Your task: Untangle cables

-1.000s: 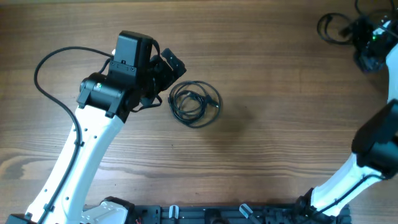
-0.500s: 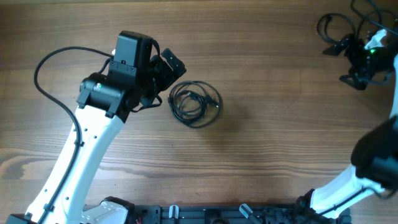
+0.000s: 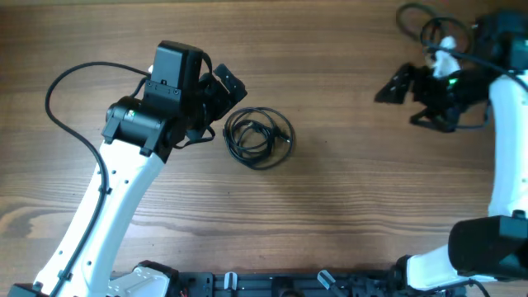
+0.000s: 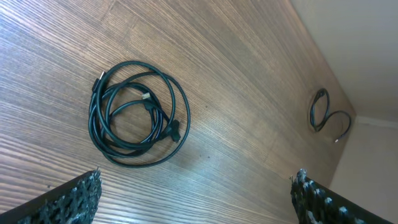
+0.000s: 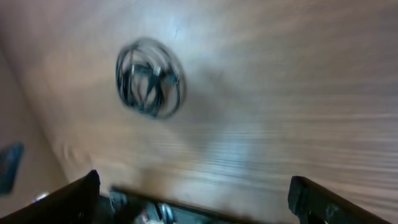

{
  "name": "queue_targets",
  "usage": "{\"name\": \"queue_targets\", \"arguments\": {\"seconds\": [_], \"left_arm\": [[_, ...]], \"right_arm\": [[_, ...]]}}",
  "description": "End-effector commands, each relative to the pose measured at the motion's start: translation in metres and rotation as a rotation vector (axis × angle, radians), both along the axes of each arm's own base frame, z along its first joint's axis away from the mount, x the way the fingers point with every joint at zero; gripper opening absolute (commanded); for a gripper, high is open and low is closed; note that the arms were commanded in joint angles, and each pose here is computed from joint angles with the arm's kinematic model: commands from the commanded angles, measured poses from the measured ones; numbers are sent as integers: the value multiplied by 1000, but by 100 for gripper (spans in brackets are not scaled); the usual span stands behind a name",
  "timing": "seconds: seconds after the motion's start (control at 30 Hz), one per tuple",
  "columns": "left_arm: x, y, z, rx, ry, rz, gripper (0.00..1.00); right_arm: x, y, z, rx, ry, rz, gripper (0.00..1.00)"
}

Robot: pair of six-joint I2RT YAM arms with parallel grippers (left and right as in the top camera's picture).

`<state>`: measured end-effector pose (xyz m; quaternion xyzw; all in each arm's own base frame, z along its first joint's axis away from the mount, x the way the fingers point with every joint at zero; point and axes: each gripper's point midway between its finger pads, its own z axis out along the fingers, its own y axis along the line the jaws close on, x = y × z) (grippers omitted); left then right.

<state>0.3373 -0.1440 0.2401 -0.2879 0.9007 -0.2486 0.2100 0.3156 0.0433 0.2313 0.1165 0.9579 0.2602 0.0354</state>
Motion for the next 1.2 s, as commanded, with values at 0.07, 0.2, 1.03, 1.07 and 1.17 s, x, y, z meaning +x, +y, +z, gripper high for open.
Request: {"name": "queue_targets", "arguments": {"seconds": [0.07,0.2,1.03,1.07,1.17], "left_arm": [[2,3,12,9,-43,-2,100],[2,3,12,9,-43,-2,100],[2,3,12,9,-42,-2,100],[2,3,12,9,-42,-2,100],[2,3,12,9,-42,-2,100]], "right_arm": [[-25,60,17,37,-39,215,100],[-42,86,29,39,-82,306,100],[-89,66,94,-68,-395,292,100],[-88,67,92,-68,-389,293,100],[-86,67,87,-68,-362,294,100]]}}
